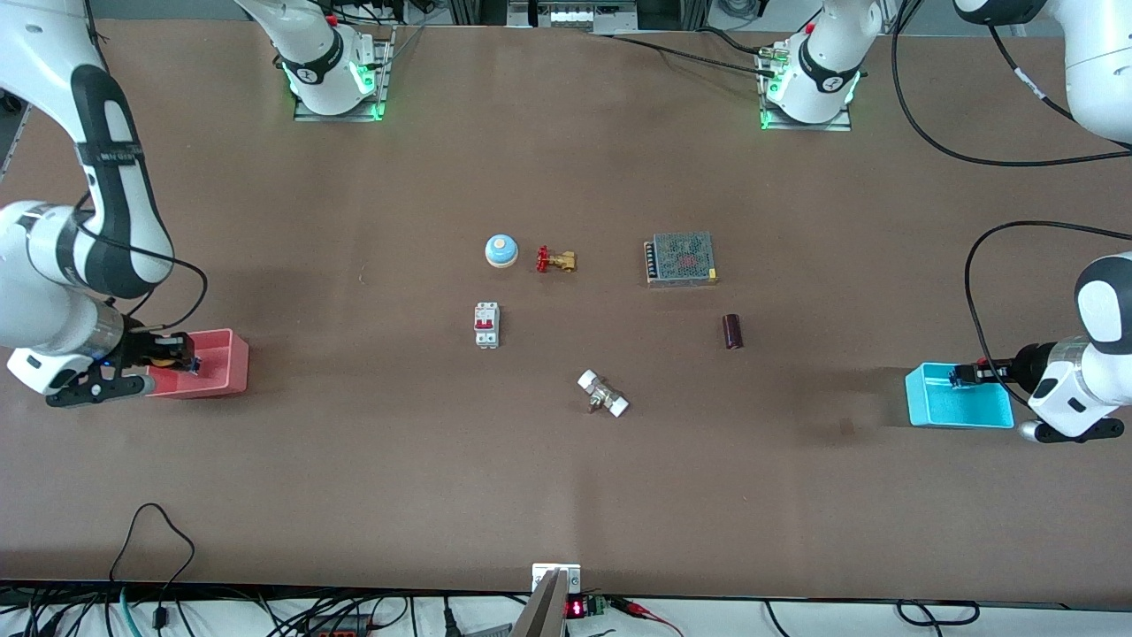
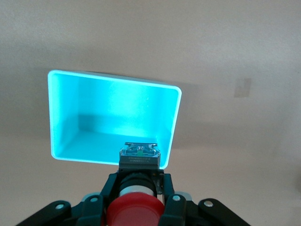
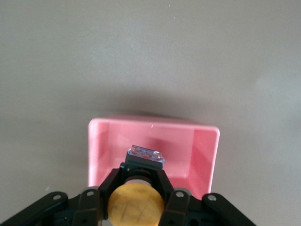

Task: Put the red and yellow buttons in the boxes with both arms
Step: 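Carry the yellow button to the pink box while the left gripper carries red to cyan, then lower and release the yellow button with the right gripper while the left releases red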

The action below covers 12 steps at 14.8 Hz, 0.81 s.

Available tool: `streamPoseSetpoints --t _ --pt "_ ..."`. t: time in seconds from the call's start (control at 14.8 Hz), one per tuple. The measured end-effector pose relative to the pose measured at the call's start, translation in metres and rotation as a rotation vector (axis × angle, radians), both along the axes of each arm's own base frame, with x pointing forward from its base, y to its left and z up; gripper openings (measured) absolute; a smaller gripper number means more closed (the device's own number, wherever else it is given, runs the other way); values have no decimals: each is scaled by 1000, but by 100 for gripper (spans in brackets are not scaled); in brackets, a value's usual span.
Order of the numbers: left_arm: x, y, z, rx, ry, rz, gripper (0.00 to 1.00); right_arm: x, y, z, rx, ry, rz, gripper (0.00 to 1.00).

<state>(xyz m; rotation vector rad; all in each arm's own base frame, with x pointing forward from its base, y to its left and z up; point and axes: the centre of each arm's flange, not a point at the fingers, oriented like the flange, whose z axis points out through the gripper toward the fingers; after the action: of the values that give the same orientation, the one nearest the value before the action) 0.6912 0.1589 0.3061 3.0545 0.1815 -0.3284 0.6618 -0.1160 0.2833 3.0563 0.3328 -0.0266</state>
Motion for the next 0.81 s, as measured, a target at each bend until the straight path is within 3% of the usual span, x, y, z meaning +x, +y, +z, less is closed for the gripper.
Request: streamPoseSetpoints --t 0.47,0.81 --pt "18 8 -27 2 -40 -23 41 3 -10 -41 26 0 -14 37" --pt "17 27 -53 -8 -38 -46 41 3 -6 -48 32 9 -9 37"
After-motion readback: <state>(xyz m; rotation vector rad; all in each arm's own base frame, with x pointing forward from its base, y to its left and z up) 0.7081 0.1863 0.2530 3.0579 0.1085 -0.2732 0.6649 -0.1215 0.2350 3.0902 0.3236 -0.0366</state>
